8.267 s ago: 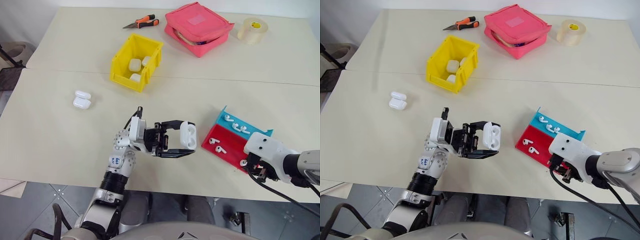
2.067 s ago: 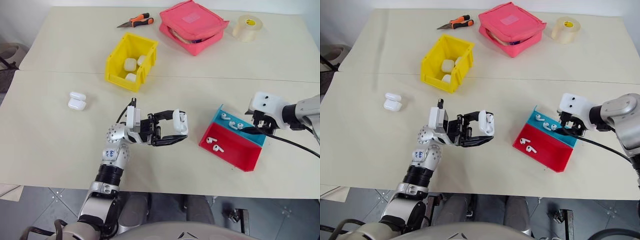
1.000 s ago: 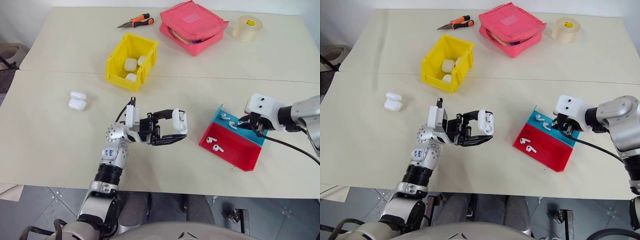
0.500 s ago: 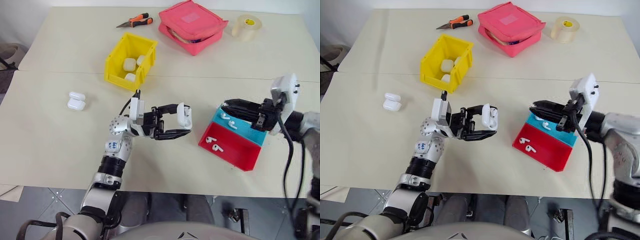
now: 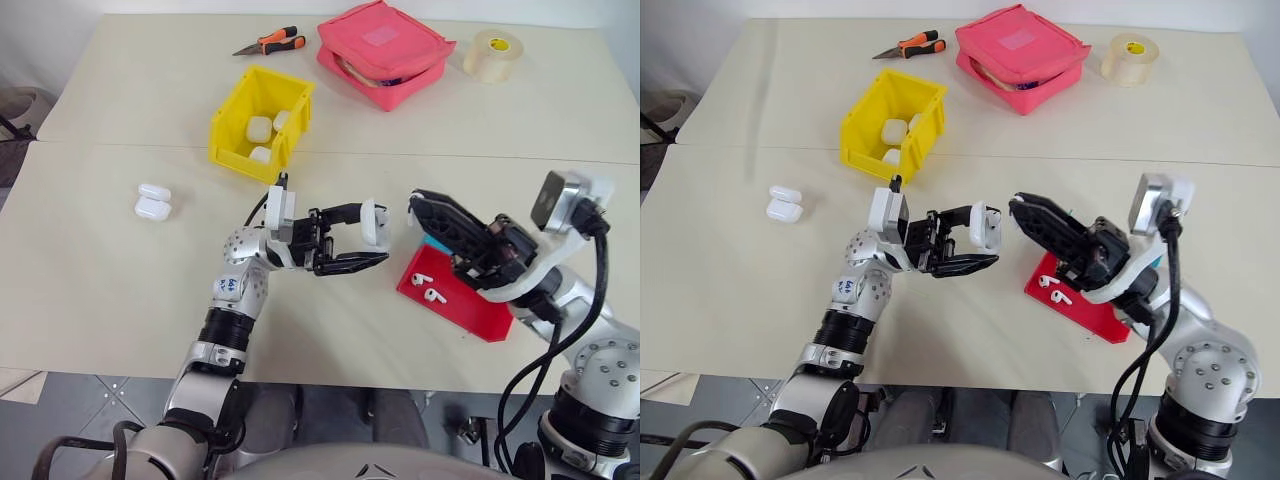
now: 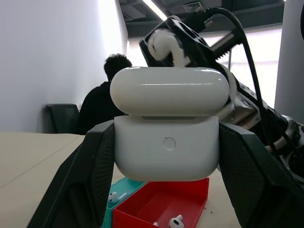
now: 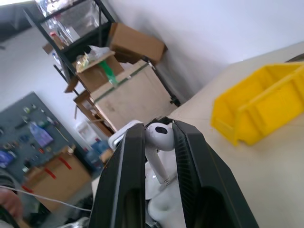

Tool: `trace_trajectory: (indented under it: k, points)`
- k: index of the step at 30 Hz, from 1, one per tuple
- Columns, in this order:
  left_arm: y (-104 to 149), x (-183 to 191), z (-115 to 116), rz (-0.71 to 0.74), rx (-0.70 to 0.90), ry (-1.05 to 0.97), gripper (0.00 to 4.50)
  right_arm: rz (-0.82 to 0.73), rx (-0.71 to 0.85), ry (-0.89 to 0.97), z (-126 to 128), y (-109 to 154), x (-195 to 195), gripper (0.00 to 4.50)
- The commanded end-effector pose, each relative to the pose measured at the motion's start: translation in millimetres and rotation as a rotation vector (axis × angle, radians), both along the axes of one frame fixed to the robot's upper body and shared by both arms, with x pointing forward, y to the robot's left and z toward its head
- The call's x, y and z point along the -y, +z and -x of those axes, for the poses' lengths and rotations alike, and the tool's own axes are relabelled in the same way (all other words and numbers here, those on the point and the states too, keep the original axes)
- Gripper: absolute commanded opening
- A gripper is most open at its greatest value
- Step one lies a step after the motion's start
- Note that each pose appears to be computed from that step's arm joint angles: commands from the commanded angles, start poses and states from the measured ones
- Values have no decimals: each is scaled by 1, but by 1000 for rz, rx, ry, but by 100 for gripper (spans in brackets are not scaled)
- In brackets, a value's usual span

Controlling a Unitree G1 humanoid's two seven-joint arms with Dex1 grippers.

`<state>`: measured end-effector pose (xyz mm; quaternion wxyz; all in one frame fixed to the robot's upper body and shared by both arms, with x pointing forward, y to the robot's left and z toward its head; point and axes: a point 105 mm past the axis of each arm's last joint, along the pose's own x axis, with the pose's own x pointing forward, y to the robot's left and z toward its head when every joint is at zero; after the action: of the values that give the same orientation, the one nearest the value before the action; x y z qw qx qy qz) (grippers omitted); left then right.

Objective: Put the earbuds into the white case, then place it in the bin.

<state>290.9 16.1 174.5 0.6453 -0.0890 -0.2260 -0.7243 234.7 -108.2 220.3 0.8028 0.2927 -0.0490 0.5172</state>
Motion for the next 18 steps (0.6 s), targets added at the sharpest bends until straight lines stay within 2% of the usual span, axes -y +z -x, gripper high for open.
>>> trace_trajectory:
  k: [1, 18]
  points:
    - [15, 3, 4, 30, 52, -16, 281, -32, 47, -2, 5, 7, -7, 63]
    - [25, 2, -1, 78, 14, 34, 281, -41, 18, -44, -2, -16, -14, 63]
